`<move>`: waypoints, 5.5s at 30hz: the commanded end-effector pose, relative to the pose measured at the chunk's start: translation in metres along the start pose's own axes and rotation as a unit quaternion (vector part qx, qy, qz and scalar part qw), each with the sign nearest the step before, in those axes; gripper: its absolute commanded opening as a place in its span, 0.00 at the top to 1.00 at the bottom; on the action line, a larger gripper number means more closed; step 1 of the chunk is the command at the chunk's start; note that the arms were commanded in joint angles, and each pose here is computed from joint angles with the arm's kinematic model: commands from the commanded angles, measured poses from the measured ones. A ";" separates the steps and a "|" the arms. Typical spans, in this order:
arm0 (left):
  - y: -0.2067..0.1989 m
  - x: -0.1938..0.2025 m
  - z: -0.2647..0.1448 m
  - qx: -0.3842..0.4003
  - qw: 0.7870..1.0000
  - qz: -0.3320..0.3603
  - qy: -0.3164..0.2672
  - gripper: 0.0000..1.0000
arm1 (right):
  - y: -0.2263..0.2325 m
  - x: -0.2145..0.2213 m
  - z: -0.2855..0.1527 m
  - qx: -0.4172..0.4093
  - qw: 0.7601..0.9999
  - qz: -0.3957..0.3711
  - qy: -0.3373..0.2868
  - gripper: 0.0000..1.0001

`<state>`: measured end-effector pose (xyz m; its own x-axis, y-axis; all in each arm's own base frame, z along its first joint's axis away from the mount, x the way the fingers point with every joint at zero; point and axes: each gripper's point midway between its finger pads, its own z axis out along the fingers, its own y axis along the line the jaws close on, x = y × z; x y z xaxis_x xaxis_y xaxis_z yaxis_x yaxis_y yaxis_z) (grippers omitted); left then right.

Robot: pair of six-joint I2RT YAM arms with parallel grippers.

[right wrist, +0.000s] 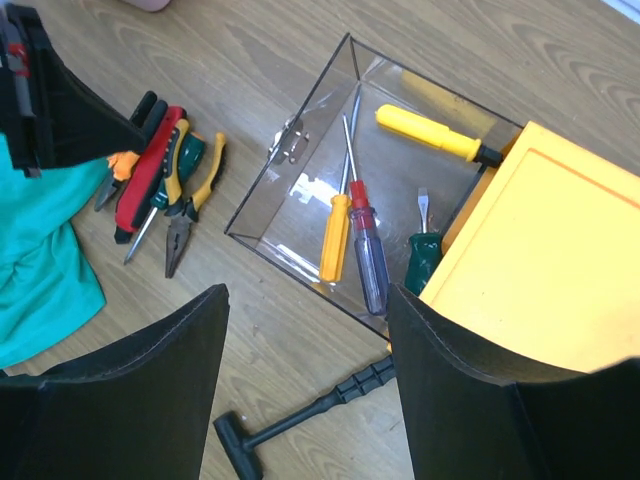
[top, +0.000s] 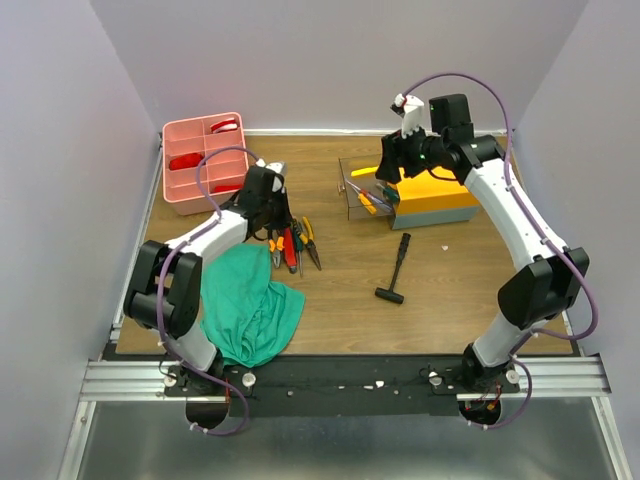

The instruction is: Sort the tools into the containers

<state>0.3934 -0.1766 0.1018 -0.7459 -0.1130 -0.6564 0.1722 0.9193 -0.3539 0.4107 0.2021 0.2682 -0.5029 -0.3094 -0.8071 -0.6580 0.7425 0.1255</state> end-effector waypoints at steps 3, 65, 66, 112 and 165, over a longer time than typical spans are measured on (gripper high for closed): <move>-0.021 0.037 0.024 0.011 0.999 0.019 0.049 0.89 | 0.004 0.015 0.005 -0.011 1.000 0.000 0.012 0.29; -0.109 -0.139 -0.026 0.042 0.986 0.032 -0.161 1.00 | -0.027 0.036 -0.013 0.083 0.994 -0.068 0.024 0.29; -0.124 -0.146 -0.029 0.075 0.982 0.027 -0.171 1.00 | -0.030 0.039 -0.013 0.088 0.993 -0.078 0.029 0.29; -0.209 -0.130 0.071 0.134 0.955 0.209 -0.162 0.28 | -0.104 0.080 -0.064 0.166 0.984 0.060 0.018 0.32; -0.205 -0.068 0.107 0.226 0.957 0.174 -0.058 1.00 | -0.262 0.162 -0.047 0.150 0.960 0.222 0.079 0.91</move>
<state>0.4860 -0.3658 0.1568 -0.5039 0.1012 -0.8578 0.6203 0.7335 -0.2778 0.4855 -0.0767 0.1361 -0.7665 0.0009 -0.6423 -0.1678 0.9650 0.2017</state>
